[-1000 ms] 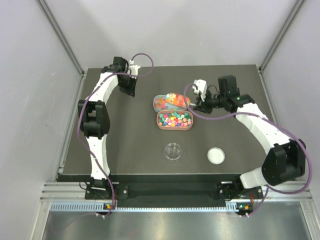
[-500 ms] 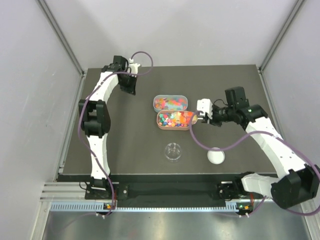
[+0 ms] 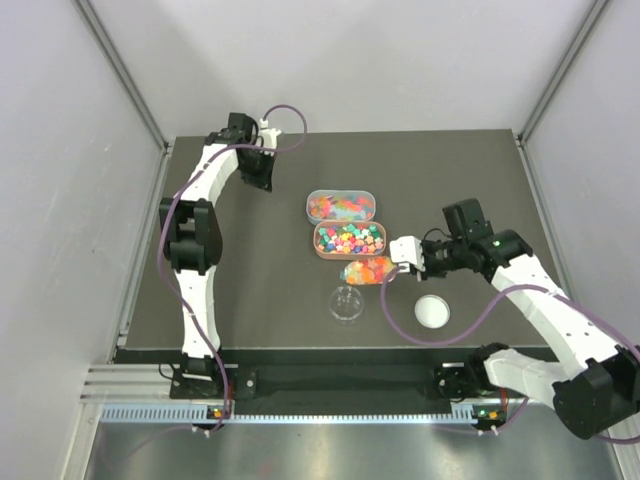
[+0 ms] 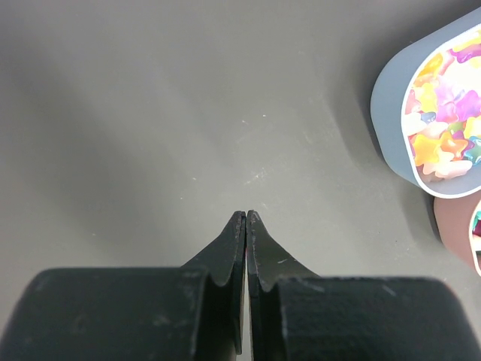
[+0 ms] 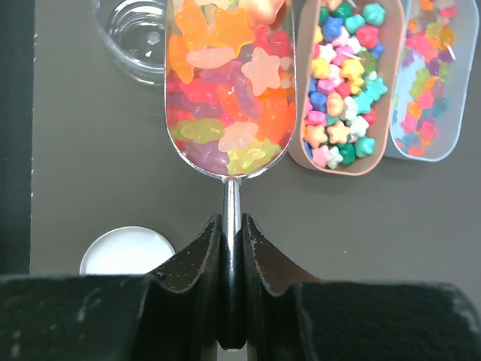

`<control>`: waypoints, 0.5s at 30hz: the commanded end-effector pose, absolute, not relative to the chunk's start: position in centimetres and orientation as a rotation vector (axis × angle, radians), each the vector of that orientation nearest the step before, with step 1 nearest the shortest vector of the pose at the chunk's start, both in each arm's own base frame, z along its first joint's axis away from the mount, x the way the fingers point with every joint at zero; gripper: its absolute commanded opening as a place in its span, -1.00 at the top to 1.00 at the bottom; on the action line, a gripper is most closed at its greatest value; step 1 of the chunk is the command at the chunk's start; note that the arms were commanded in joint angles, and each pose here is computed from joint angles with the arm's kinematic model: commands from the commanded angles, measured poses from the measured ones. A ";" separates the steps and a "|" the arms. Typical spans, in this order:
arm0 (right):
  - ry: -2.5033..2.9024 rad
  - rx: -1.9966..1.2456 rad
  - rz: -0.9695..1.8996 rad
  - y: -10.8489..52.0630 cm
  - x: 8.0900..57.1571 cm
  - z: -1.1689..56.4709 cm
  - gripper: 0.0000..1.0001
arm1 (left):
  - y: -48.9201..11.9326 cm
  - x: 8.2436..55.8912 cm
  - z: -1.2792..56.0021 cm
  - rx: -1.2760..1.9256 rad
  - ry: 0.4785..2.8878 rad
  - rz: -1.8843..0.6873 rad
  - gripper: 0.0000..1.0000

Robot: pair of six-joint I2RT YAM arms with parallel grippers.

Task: Pack the candies
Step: Place the fake candies in the packing bottle.

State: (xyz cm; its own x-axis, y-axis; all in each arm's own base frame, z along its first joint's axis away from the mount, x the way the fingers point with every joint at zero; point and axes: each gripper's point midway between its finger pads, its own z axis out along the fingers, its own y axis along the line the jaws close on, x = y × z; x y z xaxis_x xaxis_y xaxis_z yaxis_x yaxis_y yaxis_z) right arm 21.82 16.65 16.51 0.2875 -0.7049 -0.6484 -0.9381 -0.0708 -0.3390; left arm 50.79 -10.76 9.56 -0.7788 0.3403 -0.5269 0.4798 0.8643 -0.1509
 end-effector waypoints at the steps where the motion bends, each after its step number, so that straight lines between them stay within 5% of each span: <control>1: 1.338 -1.897 0.391 17.6 20.7 17.2 1.00 | -11.1 51.4 11.1 0.603 2.491 -0.392 0.94; 15: 1.309 -2.026 0.354 17.7 20.4 15.1 1.00 | -11.2 50.7 11.2 0.593 2.499 -0.428 0.94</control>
